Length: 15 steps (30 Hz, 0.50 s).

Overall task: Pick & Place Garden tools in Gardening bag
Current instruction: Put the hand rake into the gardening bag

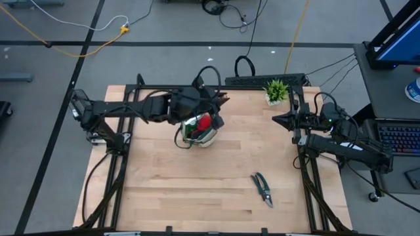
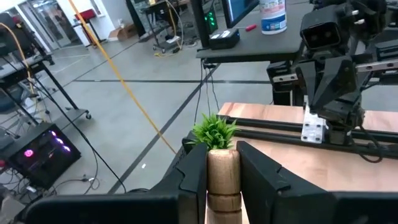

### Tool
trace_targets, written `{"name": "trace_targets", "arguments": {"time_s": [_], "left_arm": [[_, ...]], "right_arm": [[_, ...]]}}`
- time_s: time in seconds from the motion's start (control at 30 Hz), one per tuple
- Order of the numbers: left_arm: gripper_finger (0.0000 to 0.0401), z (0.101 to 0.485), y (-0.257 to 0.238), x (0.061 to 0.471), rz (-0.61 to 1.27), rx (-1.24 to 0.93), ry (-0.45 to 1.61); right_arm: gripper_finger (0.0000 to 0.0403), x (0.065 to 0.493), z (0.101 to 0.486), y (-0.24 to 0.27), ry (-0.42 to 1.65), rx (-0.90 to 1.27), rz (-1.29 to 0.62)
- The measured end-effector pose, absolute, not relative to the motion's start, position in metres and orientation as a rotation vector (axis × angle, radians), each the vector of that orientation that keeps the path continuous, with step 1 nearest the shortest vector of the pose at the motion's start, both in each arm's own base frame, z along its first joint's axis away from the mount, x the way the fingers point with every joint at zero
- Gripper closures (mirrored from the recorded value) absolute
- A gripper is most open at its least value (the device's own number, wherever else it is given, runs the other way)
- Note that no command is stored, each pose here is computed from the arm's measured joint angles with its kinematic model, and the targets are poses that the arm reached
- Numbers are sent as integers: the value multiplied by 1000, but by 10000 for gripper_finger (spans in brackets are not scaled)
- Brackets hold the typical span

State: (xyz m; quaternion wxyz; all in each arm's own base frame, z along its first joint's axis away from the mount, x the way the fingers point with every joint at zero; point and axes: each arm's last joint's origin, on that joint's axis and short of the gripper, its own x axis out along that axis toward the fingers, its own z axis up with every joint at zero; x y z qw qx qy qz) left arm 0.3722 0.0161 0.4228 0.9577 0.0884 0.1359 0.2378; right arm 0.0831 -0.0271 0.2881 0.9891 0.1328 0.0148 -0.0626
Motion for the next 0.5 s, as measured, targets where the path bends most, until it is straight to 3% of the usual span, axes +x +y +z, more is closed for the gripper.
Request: {"name": "trace_targets", "arguments": {"time_s": [0.23,0.5], "left_arm": [[332,390,19,376,516,168,221],[332,359,34,347,651,110,102]], "right_arm": [[403,83,288,-27,33,268,-124],[403,83,288,-27,33,294,-124]]}}
